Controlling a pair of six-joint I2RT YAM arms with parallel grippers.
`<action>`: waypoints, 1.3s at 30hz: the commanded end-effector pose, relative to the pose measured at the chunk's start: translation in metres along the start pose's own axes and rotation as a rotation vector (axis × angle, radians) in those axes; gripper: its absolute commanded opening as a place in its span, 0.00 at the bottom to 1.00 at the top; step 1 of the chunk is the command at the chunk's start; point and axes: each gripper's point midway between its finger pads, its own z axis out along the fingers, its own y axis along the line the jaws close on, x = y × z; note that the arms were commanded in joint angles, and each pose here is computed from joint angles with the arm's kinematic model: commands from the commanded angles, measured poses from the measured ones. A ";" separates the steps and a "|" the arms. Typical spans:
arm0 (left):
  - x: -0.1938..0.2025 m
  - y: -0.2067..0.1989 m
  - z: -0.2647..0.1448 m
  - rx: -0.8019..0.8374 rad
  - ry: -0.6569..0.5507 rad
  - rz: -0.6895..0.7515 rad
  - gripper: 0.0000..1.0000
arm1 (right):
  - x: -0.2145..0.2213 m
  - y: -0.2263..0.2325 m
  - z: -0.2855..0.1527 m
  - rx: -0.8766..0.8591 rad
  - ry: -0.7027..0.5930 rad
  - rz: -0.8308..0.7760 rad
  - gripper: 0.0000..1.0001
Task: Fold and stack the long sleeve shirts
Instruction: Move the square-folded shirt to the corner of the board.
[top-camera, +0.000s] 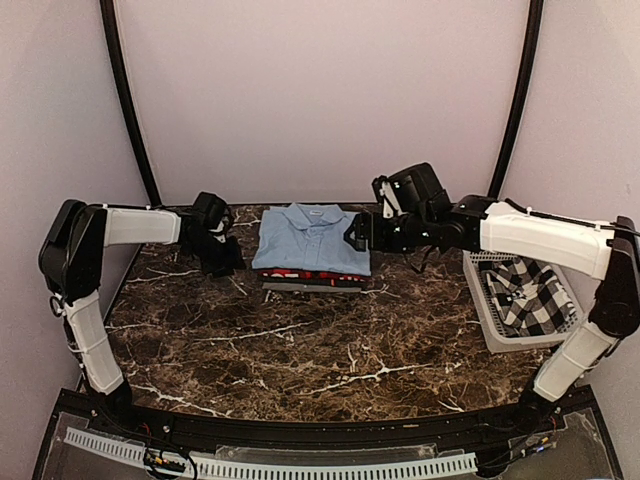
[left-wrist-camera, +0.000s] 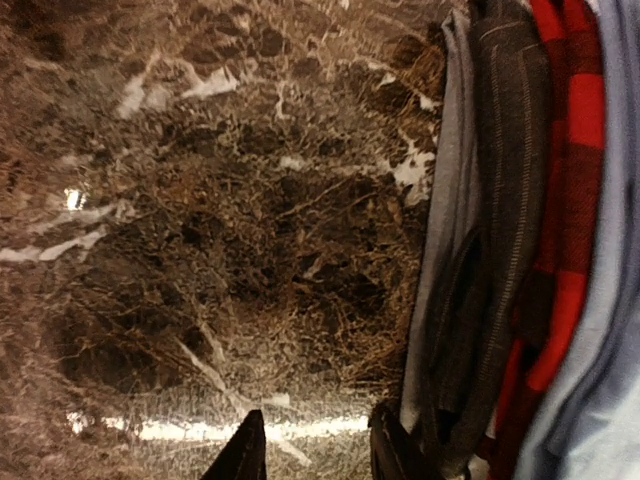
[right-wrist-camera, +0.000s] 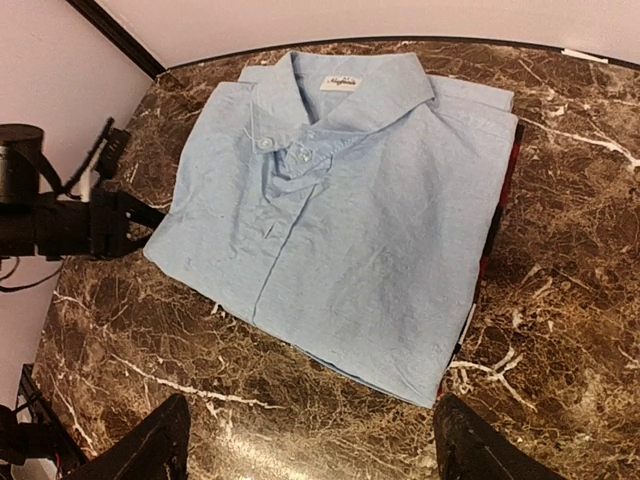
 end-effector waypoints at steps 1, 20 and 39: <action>0.018 -0.009 0.024 0.045 0.076 -0.017 0.33 | -0.024 0.011 -0.025 -0.021 -0.093 -0.016 0.81; 0.043 -0.093 0.081 0.165 0.128 0.067 0.27 | -0.029 -0.006 -0.060 0.020 -0.136 -0.037 0.81; -0.016 -0.260 0.142 0.563 0.067 0.157 0.24 | -0.028 -0.024 -0.057 0.059 -0.113 -0.031 0.82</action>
